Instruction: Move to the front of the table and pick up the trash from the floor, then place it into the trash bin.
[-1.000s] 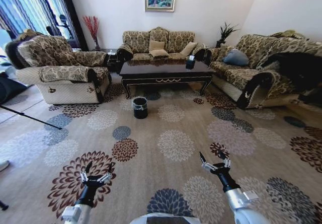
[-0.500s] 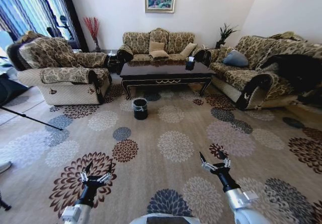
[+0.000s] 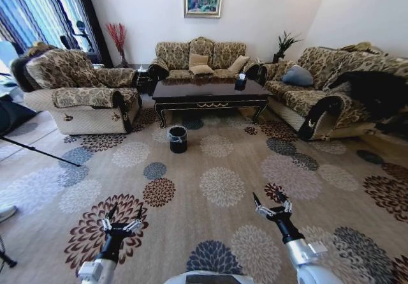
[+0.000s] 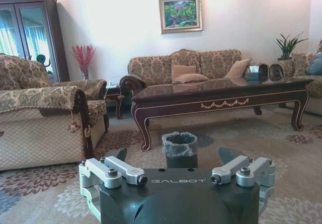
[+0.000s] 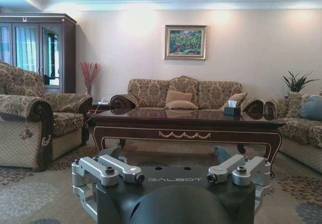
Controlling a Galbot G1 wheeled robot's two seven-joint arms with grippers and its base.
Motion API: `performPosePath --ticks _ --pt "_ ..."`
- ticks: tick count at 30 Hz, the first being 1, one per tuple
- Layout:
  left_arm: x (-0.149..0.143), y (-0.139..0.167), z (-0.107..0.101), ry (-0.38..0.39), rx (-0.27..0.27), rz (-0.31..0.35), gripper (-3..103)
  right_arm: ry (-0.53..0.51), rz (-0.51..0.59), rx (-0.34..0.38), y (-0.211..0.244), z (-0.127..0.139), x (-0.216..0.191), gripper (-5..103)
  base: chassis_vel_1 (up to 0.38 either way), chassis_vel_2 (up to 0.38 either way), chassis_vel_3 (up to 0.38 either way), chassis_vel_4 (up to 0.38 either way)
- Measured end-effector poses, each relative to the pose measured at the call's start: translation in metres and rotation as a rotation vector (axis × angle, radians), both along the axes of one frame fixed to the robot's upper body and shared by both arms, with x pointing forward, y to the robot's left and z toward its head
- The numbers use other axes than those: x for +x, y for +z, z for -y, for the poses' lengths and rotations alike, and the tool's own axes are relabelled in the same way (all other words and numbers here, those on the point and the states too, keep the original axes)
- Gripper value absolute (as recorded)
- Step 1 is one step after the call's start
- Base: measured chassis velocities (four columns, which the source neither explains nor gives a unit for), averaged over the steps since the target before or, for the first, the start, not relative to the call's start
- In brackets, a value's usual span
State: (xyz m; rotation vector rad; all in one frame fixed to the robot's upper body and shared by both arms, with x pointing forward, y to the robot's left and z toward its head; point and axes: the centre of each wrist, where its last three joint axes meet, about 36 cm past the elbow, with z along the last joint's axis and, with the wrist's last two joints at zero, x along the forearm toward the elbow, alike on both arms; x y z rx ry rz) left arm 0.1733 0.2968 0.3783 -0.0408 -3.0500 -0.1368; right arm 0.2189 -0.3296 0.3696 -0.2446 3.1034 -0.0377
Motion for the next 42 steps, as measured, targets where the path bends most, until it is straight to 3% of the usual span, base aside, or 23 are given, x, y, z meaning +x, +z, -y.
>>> performPosePath --ticks 42 --pt "0.0000 0.0000 0.0000 0.000 0.000 0.000 100 0.000 0.000 0.000 0.0000 0.0000 0.0000 100 0.000 0.000 0.000 0.000"
